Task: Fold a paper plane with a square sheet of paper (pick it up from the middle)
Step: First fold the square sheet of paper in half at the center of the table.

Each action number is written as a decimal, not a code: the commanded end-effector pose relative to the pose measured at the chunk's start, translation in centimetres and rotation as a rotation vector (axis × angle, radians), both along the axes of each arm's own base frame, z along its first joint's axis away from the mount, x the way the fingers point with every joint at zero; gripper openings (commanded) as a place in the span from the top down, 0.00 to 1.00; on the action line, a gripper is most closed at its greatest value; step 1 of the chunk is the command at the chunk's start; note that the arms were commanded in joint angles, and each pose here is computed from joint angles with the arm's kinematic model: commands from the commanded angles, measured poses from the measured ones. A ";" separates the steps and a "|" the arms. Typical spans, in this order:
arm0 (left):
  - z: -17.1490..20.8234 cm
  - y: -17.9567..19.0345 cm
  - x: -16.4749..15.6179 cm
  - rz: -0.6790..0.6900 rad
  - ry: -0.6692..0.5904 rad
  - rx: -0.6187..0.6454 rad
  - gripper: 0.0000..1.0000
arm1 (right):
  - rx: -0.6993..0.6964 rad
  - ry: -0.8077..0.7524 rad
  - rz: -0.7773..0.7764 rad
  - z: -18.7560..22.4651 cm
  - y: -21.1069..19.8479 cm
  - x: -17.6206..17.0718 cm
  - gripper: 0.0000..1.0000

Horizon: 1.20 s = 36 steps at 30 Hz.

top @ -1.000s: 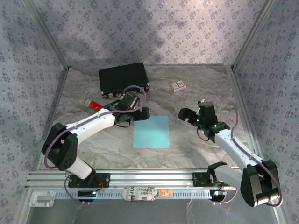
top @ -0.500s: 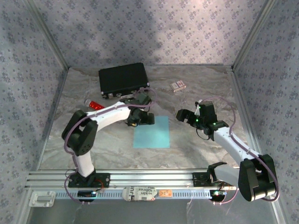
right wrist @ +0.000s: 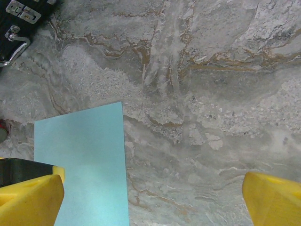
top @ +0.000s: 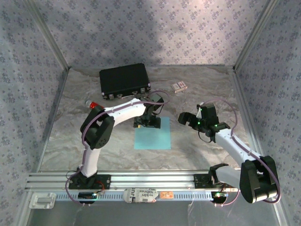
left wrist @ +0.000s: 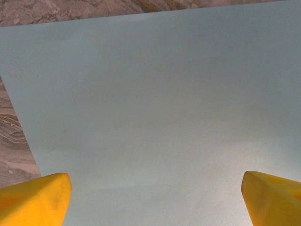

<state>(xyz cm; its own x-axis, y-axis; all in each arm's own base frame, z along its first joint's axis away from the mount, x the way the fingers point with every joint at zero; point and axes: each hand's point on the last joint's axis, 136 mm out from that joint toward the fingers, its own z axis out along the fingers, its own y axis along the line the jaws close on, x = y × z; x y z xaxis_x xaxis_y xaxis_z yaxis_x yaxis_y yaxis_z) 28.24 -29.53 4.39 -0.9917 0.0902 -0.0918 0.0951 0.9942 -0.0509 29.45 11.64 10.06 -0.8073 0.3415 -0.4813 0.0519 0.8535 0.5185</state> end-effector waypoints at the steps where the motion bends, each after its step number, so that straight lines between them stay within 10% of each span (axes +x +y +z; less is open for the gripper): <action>1: -0.1 0.2 -0.3 0.013 0.036 0.025 0.07 | -0.019 0.011 0.008 -0.4 -0.4 -0.6 0.01; 36: -2.0 -1.6 -1.4 0.105 0.073 0.018 0.06 | 0.007 0.047 -0.035 -0.6 -0.7 -0.4 0.01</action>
